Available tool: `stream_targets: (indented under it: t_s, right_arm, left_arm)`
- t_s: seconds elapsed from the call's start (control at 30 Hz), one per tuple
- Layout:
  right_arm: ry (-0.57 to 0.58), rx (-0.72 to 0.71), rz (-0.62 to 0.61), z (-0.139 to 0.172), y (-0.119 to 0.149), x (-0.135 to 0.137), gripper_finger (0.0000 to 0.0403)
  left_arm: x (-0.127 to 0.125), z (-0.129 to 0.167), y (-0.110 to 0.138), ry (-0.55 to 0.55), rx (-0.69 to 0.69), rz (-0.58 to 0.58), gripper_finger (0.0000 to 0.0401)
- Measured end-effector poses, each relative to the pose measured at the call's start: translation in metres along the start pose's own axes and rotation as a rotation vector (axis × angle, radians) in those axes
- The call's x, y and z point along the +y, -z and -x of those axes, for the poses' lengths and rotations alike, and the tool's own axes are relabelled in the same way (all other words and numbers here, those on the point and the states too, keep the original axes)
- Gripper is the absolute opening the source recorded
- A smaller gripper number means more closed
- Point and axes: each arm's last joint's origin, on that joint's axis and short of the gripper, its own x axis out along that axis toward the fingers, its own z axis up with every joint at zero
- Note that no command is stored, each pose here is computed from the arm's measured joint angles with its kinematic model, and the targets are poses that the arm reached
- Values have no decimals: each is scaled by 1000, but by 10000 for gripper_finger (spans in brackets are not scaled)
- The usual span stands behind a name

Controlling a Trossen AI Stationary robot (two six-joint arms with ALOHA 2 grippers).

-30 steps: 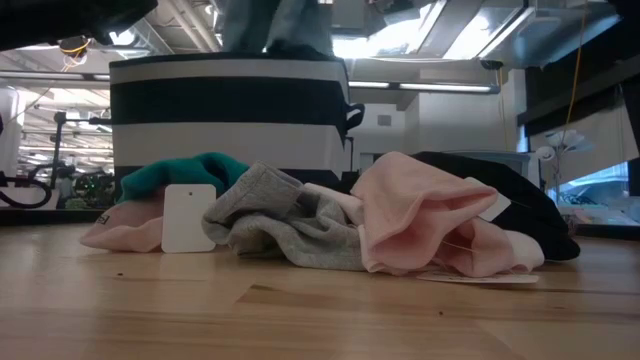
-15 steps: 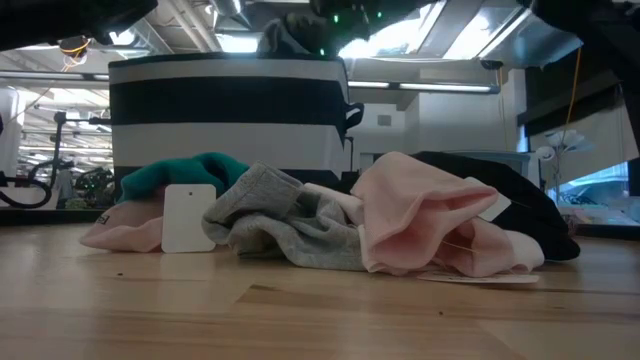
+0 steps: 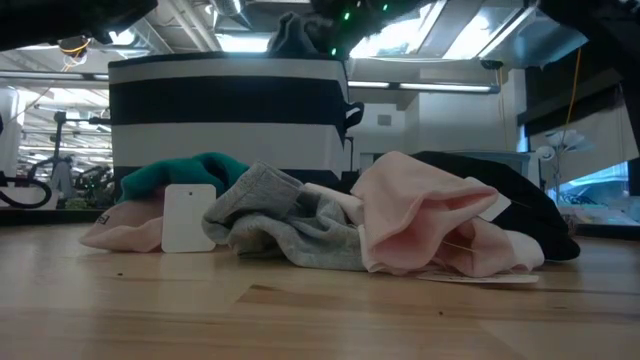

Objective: Sort clothes
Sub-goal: Put the blue jeans into the blue laundry organizer

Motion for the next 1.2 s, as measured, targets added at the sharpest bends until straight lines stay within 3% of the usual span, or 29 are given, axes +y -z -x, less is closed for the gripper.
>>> stream_targets:
  t_s: [0.2, 0.47, 0.7, 0.83, 0.93, 1.13, 1.2]
  right_arm:
    - [99, -15, -52, 46, -5, -31, 100]
    - [94, -130, -117, 93, -10, -55, 194]
    - [-2, -349, -160, 98, -21, -59, 211]
    - [29, -488, -187, 87, -36, -54, 211]
    - [133, -386, -146, 74, -35, -48, 211]
    - [283, 71, 99, 66, -13, -40, 211]
    - [307, 154, 135, 69, -9, -39, 211]
  left_arm:
    - [0, 0, 1, 2, 5, 10, 180]
    - [0, 0, 1, 3, 6, 21, 180]
    - [0, 0, 1, 3, 7, 23, 180]
    - [0, 0, 0, 2, 4, 25, 180]
    - [0, 0, 0, 1, 4, 31, 180]
    - [0, 0, 1, 2, 5, 26, 180]
    - [0, 0, 1, 2, 5, 24, 180]
